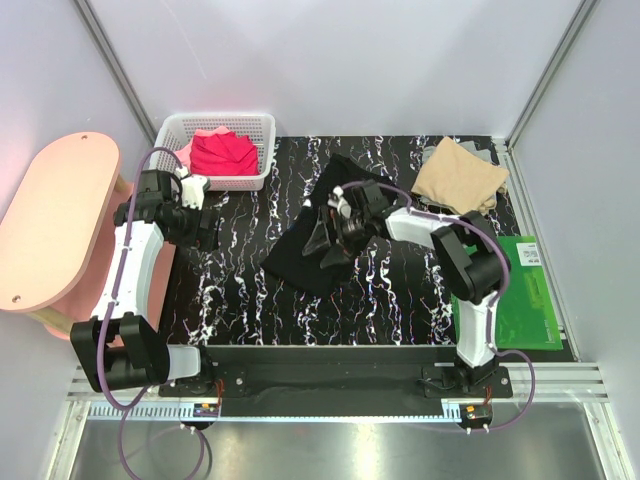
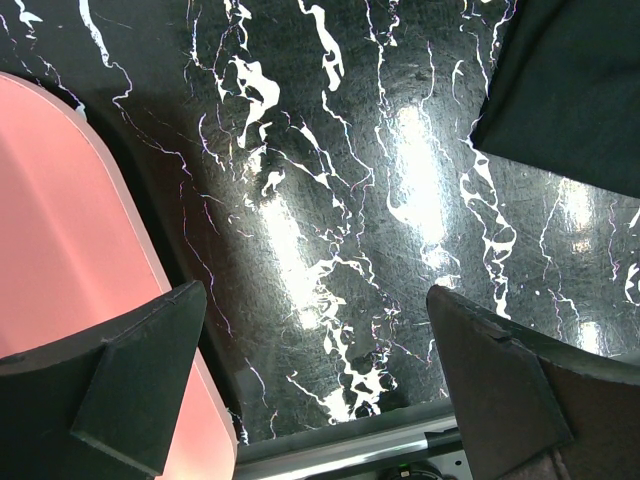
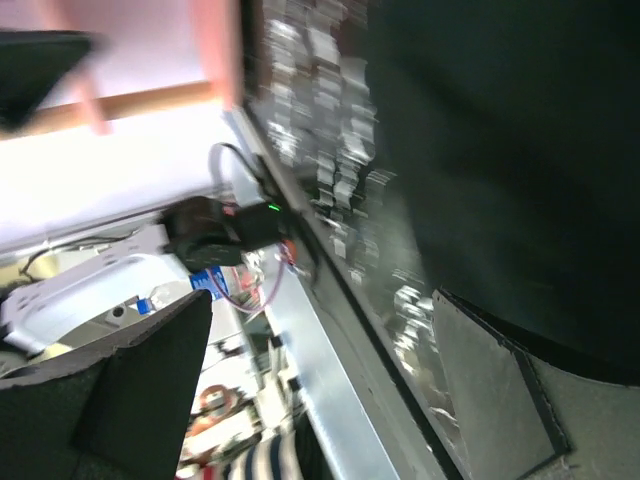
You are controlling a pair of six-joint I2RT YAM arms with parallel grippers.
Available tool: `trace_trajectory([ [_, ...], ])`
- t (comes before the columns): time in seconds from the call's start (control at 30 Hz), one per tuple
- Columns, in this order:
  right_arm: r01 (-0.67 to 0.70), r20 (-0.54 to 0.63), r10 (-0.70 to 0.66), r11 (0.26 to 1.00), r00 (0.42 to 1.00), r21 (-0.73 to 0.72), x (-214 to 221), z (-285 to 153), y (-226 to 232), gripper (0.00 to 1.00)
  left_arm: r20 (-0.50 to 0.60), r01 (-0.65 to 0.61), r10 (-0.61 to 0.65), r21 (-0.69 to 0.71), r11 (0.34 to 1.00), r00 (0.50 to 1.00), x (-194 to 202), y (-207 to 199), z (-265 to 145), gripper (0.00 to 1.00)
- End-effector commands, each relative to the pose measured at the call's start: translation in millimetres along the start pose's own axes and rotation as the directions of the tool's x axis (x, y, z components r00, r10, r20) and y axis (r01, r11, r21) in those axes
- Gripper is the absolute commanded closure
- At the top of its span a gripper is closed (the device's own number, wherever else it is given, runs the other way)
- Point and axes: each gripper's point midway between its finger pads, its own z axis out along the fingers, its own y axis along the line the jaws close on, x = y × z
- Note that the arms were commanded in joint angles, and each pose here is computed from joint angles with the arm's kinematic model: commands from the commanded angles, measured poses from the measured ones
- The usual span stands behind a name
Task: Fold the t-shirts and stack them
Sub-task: Fold the folded rectangular tshirt in 1/3 of the way
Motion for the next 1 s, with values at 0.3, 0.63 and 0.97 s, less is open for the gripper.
trace_trajectory([
  [0.3,-0.041,-0.009,0.041,0.999,0.999,0.023,8,6,-23,0.03,0.087,-0.045,0.047,-0.030,0.999,0.995,-22,2,-21,0.01],
  [0.63,-0.007,0.030,0.007,1.000,1.000,-0.009,-49,2,-2,0.02,0.092,-0.037,0.039,-0.023,0.999,0.995,-21,0,-22,0.01],
  [0.97,-0.125,-0.004,0.126,0.991,0.992,0.056,-57,30,-77,0.03,0.091,-0.036,0.038,-0.024,0.999,0.995,-18,-1,-24,0.01],
])
